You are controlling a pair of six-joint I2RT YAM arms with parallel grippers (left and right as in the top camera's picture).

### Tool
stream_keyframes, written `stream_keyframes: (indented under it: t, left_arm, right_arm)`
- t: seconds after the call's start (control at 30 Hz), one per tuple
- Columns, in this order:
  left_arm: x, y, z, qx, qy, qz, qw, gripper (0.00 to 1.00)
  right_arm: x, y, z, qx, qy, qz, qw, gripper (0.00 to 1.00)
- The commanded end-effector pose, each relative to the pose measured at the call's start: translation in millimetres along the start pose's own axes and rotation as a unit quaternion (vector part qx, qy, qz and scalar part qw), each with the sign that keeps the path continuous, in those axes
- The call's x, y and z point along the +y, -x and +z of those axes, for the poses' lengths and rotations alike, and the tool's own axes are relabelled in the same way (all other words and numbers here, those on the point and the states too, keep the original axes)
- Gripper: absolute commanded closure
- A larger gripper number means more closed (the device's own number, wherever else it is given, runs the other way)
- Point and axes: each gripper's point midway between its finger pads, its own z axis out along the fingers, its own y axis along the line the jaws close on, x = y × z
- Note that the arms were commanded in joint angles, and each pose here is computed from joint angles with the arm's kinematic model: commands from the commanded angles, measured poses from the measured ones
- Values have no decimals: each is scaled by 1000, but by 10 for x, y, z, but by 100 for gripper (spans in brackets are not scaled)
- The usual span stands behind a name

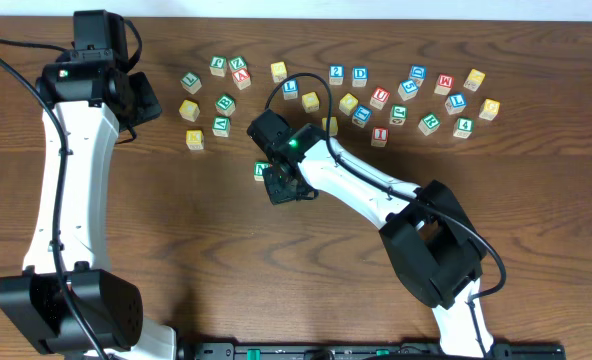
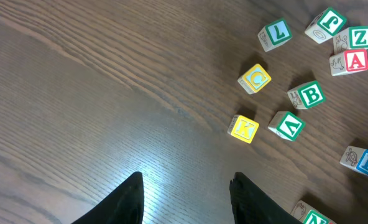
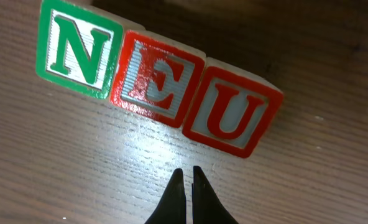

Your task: Spell out NEURIPS

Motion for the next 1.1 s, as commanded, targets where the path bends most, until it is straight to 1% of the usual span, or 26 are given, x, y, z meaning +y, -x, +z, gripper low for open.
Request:
stream_keyframes:
  t: [0.0,0.23,1.07]
  left_arm:
    - [53,-5,13,0,10,6,1000,56]
    - [53,-7,13,1,10,6,1000,56]
    - [52,-6,13,0,10,6,1000,56]
  right_arm:
    - [-39,-52,139,8,-18,9,1000,99]
    - [-65,-41,203,10,-20,16,1000,99]
    - [-93,45,207,-5,-21,22,1000,99]
